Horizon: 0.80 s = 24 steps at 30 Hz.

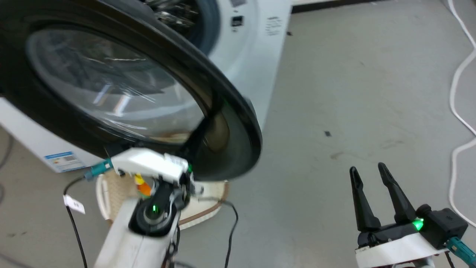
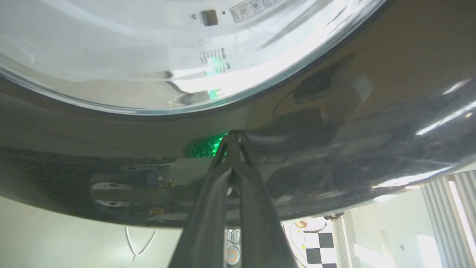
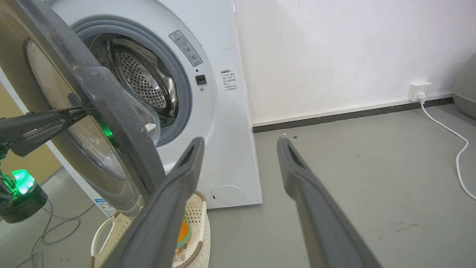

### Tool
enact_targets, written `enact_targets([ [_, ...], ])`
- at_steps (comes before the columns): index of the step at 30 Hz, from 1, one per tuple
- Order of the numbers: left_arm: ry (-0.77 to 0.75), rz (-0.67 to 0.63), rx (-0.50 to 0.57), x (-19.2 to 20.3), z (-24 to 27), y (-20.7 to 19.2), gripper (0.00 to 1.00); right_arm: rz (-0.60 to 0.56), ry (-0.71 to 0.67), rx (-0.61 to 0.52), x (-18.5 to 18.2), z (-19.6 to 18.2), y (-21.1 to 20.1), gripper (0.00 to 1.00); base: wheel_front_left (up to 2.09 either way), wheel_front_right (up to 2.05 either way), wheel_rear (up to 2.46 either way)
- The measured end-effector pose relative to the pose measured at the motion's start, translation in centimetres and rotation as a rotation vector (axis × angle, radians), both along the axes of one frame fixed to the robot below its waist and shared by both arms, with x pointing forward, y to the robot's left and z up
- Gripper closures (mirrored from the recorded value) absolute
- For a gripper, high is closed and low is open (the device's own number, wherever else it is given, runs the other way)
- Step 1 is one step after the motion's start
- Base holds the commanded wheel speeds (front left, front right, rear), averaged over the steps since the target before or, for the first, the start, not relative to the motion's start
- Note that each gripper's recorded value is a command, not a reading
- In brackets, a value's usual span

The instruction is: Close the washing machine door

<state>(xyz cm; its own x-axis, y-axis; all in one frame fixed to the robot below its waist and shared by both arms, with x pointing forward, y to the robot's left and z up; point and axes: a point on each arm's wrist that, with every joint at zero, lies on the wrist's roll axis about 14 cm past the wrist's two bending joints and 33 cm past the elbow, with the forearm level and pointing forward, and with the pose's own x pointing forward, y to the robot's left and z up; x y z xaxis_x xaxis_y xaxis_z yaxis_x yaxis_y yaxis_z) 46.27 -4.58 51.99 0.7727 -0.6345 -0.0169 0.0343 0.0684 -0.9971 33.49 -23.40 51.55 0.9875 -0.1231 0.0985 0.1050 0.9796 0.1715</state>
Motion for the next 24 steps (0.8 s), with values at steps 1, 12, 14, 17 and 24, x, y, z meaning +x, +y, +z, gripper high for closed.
enact_targets([
  [1, 0.000, 0.008, 0.002, 0.7, 0.0, -0.5, 1.00, -0.011, 0.002, 0.002, -0.1, 0.0, -0.2, 0.00, 0.00, 0.00, 0.00],
  [12, -0.005, 0.088, 0.017, 7.1, 0.6, -4.1, 1.00, -0.085, 0.040, 0.002, -1.1, -0.8, -1.8, 0.00, 0.00, 0.00, 0.00],
  [14, -0.018, 0.085, 0.039, 7.5, 0.5, -4.3, 1.00, -0.088, 0.036, 0.000, -1.0, -0.7, -2.0, 0.00, 0.00, 0.00, 0.00],
  [17, -0.033, 0.078, 0.055, 7.4, 0.3, -4.3, 1.00, -0.088, 0.031, 0.001, -0.9, -0.6, -2.0, 0.00, 0.00, 0.00, 0.00],
  [24, -0.152, -0.010, 0.236, 4.5, -1.2, -3.6, 1.00, -0.049, -0.006, 0.011, 0.0, 0.2, -1.0, 0.00, 0.00, 0.00, 0.00],
])
